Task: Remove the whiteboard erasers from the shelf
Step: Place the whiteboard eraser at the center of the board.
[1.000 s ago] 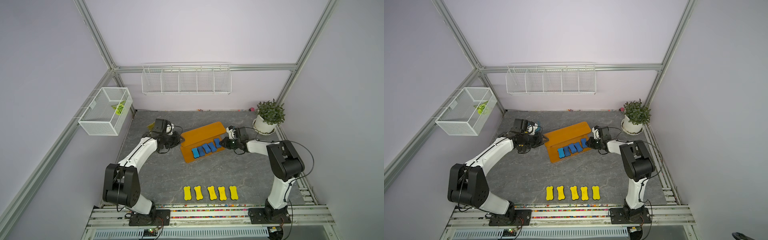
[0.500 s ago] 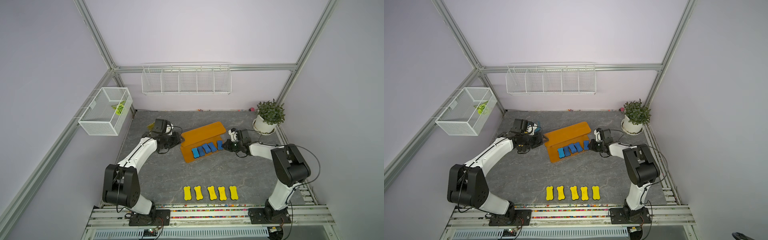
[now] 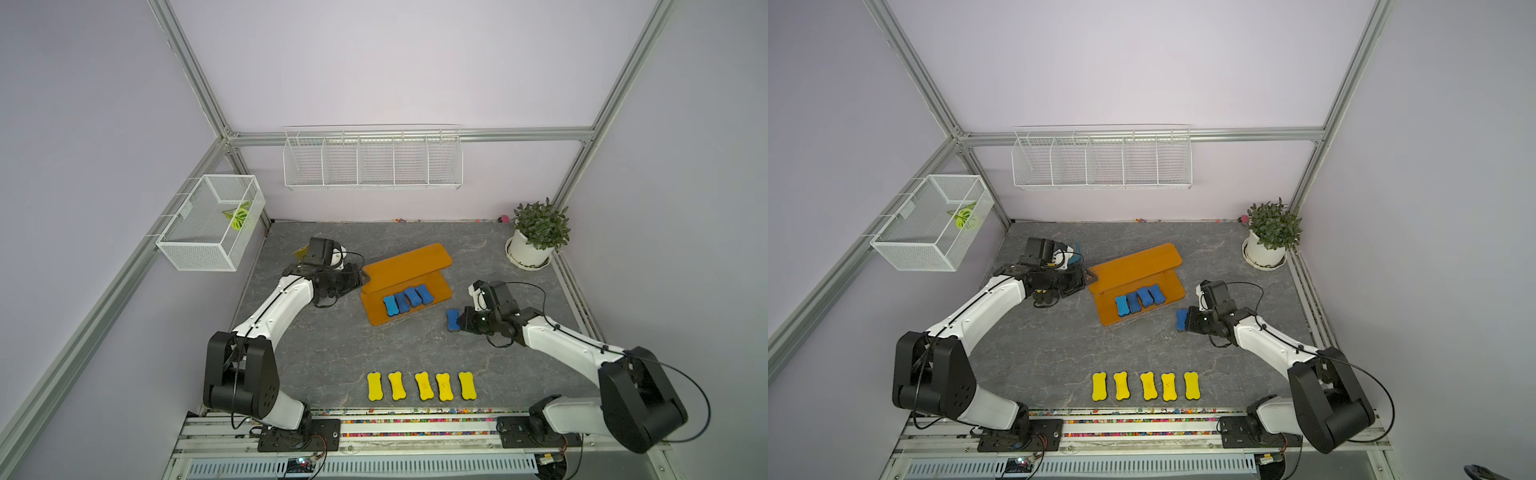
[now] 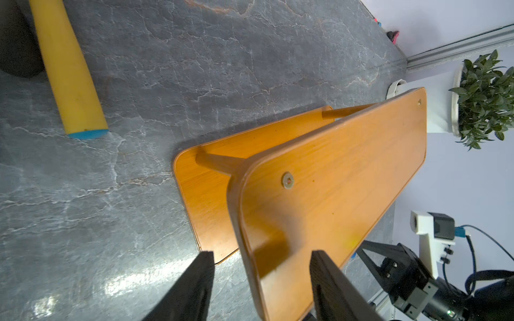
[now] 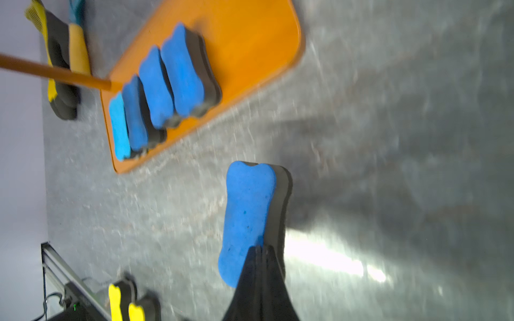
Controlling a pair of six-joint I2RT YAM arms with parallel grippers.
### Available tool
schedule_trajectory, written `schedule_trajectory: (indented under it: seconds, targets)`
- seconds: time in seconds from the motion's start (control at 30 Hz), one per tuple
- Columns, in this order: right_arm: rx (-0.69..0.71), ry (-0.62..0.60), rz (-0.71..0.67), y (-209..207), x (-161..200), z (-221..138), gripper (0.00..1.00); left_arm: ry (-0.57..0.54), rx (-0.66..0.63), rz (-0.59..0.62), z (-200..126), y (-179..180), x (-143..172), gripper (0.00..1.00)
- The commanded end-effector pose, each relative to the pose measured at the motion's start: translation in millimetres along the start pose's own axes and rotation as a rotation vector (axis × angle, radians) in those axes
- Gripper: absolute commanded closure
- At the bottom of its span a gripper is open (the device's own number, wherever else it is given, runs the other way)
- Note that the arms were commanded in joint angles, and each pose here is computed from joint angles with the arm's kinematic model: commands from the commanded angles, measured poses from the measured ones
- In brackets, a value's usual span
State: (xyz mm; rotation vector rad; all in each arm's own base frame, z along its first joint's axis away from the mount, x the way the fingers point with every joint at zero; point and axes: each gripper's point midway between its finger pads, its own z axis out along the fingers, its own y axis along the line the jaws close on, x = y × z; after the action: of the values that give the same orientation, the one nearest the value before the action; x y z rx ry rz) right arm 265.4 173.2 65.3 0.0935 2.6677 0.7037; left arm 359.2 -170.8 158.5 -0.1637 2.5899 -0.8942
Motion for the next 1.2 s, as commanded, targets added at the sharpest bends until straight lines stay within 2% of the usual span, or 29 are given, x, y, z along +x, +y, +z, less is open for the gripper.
schedule_trajectory:
  seconds: [0.0,0.2,0.43,0.67,1.03,1.17]
  targets:
    - [0.083,0.072,0.043,-17.7,34.1,-5.1,1.0,-0.023,0.034,0.025,-7.0,-9.0,-2.8,0.4]
    - [0.091,0.125,0.045,-22.3,63.6,-3.8,1.0,-0.019,0.048,0.029,-6.7,-10.8,-2.1,0.4]
    - [0.161,0.125,0.014,-32.6,62.4,-8.1,1.0,-0.002,0.087,0.013,-0.8,-13.8,1.0,0.4]
    - [0.184,0.148,-0.005,-36.6,59.6,-4.2,0.87,-0.006,0.078,0.018,-1.9,-12.8,1.3,0.4]
    - [0.178,0.096,-0.065,-24.3,42.3,-25.0,0.53,-0.012,0.082,0.022,-3.1,-14.0,0.3,0.4]
    - [0.181,0.08,-0.108,-14.6,36.3,-23.9,0.47,-0.018,0.078,0.024,-5.2,-13.7,0.1,0.4]
